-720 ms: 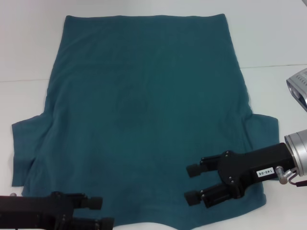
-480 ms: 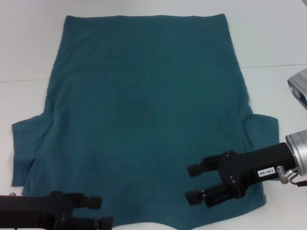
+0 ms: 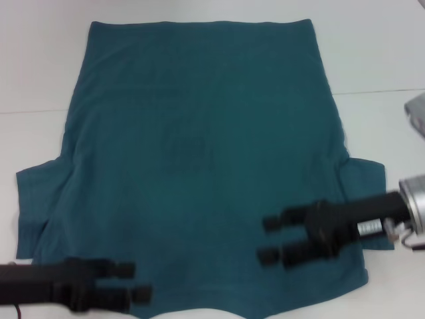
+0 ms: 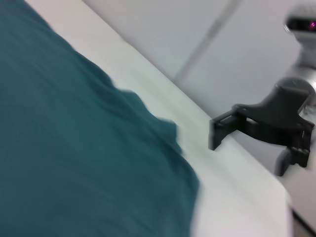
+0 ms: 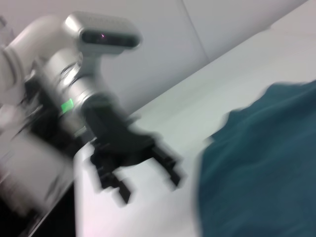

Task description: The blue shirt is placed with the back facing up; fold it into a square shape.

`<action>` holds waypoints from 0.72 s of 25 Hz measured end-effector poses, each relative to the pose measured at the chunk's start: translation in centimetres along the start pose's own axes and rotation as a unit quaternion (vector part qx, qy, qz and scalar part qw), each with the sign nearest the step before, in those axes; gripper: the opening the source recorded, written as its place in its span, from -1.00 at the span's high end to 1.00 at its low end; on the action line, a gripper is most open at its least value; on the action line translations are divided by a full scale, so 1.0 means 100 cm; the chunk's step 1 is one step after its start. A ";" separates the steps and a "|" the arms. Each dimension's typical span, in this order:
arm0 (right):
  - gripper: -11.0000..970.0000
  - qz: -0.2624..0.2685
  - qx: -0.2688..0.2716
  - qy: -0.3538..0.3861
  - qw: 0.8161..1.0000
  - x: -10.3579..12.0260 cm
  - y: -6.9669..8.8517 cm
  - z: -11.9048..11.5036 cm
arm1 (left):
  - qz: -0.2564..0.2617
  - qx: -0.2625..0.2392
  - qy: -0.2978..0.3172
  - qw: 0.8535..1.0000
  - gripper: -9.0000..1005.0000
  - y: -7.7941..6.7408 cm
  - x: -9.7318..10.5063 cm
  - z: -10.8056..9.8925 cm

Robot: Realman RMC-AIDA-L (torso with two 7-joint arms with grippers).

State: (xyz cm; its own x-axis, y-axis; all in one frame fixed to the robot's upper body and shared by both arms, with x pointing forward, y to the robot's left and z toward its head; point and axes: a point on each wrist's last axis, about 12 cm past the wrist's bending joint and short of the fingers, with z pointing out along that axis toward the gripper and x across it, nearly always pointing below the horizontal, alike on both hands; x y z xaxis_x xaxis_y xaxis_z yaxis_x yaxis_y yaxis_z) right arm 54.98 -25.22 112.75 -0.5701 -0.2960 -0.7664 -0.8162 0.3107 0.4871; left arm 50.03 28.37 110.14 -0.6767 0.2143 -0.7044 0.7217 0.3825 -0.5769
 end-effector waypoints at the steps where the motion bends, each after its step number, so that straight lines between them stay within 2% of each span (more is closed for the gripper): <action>1: -0.91 0.000 0.000 0.000 1.000 0.000 0.000 0.000 | -0.023 -0.016 -0.017 0.999 -0.68 0.004 -0.002 -0.004; 5: -0.91 0.132 0.080 -0.066 0.986 -0.020 -0.025 -0.015 | -0.123 -0.078 -0.084 0.986 -0.68 0.023 -0.008 -0.025; 9: -0.91 0.250 0.112 -0.080 0.958 -0.043 -0.050 -0.030 | -0.232 -0.114 -0.147 0.955 -0.68 0.042 -0.009 -0.043; 12: -0.91 0.285 0.129 -0.085 0.946 -0.065 -0.062 -0.041 | -0.298 -0.133 -0.191 0.926 -0.68 0.052 -0.007 -0.055; 13: -0.91 0.285 0.129 -0.085 0.946 -0.065 -0.062 -0.041 | -0.313 -0.138 -0.202 0.918 -0.68 0.055 -0.006 -0.058; 18: -0.91 0.289 0.144 -0.098 0.941 -0.082 -0.062 -0.050 | -0.352 -0.177 -0.252 0.884 -0.68 0.064 0.003 -0.077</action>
State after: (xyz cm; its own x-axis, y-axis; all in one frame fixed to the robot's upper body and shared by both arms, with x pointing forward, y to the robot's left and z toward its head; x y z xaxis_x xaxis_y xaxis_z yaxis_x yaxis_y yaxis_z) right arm 64.27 -29.22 118.05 -0.8597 0.1615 -0.4846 -0.2992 0.6098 0.7339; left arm 53.28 37.81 109.43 -0.7252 -0.5812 -0.3690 -0.0025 0.5382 -0.8428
